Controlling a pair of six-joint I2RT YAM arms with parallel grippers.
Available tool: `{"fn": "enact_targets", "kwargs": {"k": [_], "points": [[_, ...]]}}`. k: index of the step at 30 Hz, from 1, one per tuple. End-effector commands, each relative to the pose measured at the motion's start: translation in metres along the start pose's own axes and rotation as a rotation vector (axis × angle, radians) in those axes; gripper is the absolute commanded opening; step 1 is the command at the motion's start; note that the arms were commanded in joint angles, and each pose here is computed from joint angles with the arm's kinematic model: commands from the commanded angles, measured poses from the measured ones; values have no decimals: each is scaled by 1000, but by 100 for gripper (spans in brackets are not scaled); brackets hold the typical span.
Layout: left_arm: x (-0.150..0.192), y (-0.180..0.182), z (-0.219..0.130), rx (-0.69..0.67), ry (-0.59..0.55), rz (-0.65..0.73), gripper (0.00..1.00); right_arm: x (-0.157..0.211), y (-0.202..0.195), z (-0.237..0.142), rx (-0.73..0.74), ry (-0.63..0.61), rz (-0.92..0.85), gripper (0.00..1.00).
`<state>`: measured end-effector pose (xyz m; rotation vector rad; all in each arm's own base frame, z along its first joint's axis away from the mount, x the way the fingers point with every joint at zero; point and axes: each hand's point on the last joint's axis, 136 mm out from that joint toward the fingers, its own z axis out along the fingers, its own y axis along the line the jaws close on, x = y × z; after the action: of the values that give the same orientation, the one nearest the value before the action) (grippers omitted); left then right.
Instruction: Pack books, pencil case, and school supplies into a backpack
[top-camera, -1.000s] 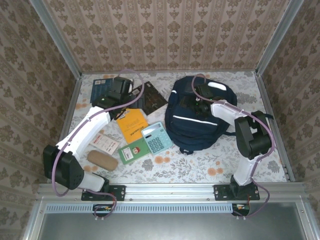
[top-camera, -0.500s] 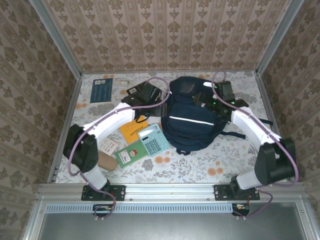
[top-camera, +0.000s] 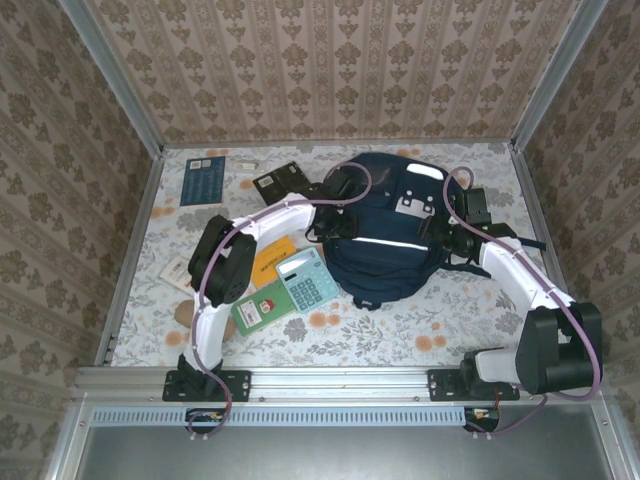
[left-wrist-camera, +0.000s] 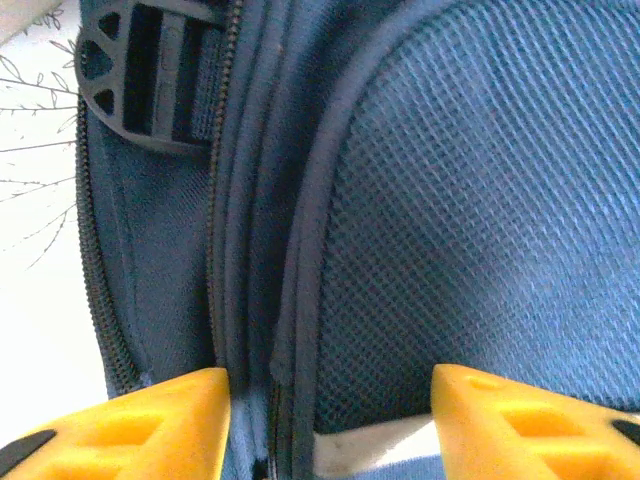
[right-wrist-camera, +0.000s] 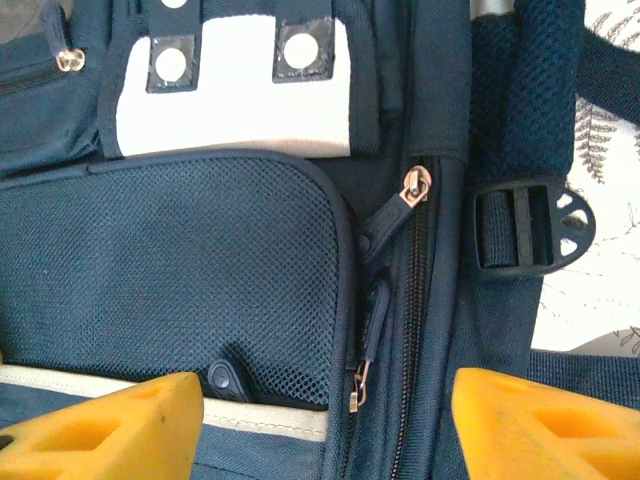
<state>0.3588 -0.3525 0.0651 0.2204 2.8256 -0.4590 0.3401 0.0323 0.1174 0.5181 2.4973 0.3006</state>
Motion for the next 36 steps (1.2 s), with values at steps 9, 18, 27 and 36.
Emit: {"fn": "enact_targets", "kwargs": {"k": [9, 18, 27, 36], "points": [[-58, 45, 17, -105, -35, 33, 45, 8, -15, -5, 29, 18, 18, 60], [-55, 37, -38, -100, -52, -23, 62, 6, -16, 0, 29, 12, 30, 56], [44, 14, -37, -30, 107, -220, 65, -10, -21, 6, 64, 4, 45, 54], [31, -4, -17, 22, 74, -248, 65, -7, -33, 1, 83, -6, 72, 53]]}}
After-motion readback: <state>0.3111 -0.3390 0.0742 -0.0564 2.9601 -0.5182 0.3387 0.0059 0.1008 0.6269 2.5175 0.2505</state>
